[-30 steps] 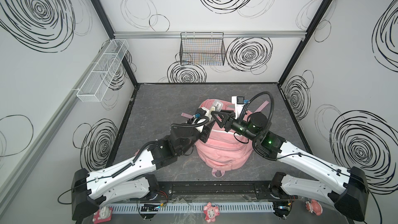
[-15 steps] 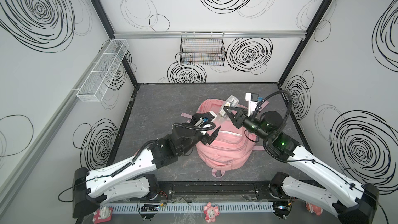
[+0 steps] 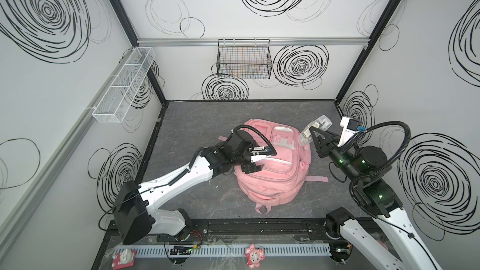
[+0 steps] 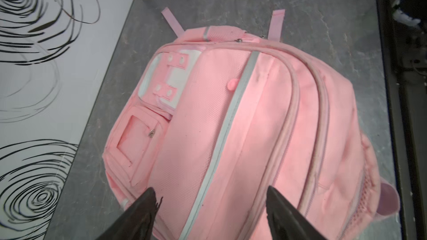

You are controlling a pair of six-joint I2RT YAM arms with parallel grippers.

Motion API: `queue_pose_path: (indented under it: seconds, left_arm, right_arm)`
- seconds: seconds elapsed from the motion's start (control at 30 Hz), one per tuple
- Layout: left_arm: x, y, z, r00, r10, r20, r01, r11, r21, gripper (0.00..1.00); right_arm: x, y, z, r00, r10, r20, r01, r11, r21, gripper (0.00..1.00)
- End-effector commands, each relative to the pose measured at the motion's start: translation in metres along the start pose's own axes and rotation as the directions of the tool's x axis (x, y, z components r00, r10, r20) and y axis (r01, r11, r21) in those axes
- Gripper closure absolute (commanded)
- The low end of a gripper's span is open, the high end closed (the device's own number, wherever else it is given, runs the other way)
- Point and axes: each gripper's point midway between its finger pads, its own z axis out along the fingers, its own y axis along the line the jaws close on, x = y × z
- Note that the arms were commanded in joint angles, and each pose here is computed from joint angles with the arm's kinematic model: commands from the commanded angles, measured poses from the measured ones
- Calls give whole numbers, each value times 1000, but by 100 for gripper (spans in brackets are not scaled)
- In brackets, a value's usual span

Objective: Pack the student bag

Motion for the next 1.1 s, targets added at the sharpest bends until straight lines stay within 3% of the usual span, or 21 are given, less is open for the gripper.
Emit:
queue_pose_path:
  seconds: [0.0,0.33,0.8,0.93,1.07]
  left_arm:
    - [-11,-6,0,996,48,74,-53,996,77,25]
    - [5,-10,9,998,26,53,-35,986,166,26]
    - [11,-1,23,1000,21,16,-23,989,146,36]
    - [10,4,25,1000,10,20,-13,992,129,54]
    - [10,5,29,1000,-6,3,5,991,135,59]
  right_arm:
    - [8,1,2,999,-31,-36,30,999,-21,97]
    - [13,-2,4,999,-32,-40,31,999,-28,96]
    - [18,-4,8,998,-21,-52,19,999,-38,96]
    - [20,-6,7,998,-18,-58,16,999,-37,96]
    - [20,-7,7,998,-20,-55,18,999,-36,96]
